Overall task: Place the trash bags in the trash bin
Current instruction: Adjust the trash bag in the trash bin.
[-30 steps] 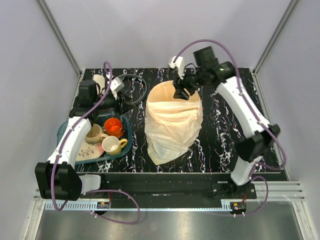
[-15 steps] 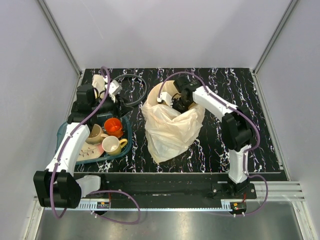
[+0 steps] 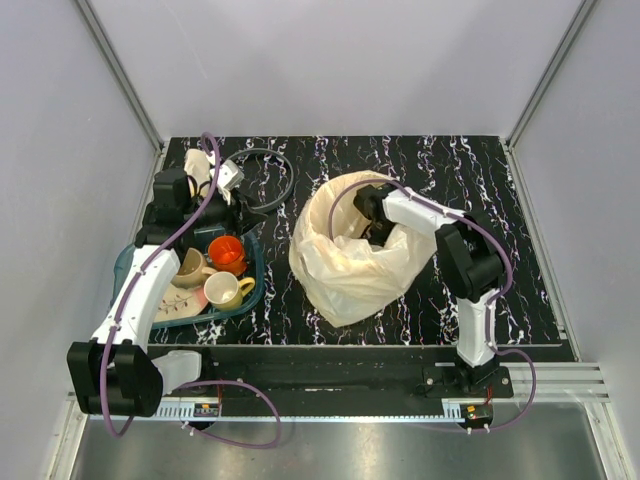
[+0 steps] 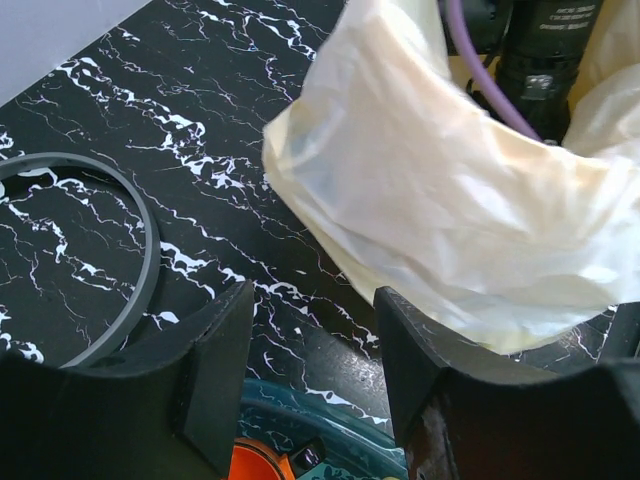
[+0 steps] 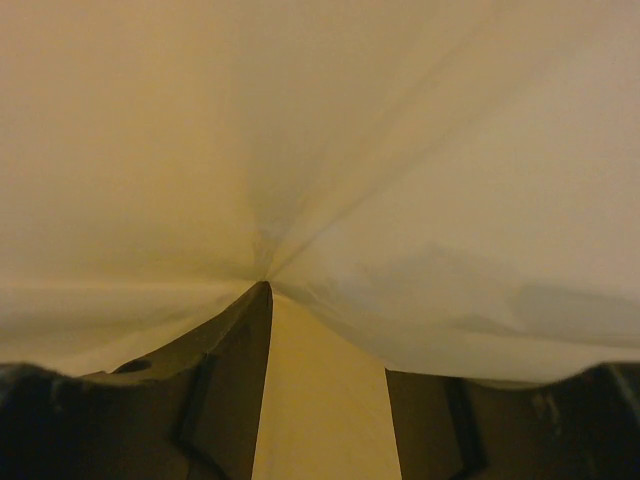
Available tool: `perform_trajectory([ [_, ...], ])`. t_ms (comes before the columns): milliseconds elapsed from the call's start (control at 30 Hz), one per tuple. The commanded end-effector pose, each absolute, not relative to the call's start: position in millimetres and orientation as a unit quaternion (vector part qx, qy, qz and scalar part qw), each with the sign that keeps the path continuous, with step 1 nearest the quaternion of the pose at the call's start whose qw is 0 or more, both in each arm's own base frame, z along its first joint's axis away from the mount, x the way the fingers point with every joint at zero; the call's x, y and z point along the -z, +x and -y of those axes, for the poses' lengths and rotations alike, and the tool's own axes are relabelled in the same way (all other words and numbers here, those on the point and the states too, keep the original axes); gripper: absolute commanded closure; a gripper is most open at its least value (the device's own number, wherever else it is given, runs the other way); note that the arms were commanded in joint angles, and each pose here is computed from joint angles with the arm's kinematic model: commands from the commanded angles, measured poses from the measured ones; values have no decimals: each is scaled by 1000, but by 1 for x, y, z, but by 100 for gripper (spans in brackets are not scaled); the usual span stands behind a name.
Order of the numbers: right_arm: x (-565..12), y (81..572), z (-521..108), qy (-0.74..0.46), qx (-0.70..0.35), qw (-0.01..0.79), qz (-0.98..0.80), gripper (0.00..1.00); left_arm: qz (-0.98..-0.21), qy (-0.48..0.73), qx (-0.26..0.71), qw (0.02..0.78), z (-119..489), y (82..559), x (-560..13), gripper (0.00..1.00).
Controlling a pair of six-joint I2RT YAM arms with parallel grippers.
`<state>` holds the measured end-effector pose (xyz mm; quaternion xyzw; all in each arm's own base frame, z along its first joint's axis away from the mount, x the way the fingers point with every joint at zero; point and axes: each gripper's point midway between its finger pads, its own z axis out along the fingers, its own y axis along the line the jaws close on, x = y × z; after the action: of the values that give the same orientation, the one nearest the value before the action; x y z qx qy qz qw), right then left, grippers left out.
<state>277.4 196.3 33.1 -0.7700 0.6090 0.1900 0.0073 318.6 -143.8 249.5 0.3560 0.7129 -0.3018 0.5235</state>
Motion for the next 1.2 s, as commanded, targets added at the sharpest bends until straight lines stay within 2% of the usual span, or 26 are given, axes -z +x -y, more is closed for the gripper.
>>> perform_trajectory([
  [0,-70,291,-184,-857,-127,36,-497,44,-707,357,304,530,143,314,-258,45],
  [233,-140,321,-223,-887,-108,158,-420,43,-708,355,318,522,146,310,-254,45],
  [533,-170,305,-216,-888,-92,196,-407,43,-699,357,324,527,148,313,-264,46],
  [667,-196,332,-228,-844,-46,276,-457,39,-699,356,329,526,149,314,-264,46],
  [1000,-252,376,-257,-674,-72,388,-625,41,-685,351,335,544,153,316,-282,47],
  [1067,-274,375,-253,-648,-76,404,-641,40,-685,358,330,542,152,312,-282,47],
  [1167,-302,337,-245,-629,-137,382,-663,36,-688,363,326,537,150,306,-279,46],
])
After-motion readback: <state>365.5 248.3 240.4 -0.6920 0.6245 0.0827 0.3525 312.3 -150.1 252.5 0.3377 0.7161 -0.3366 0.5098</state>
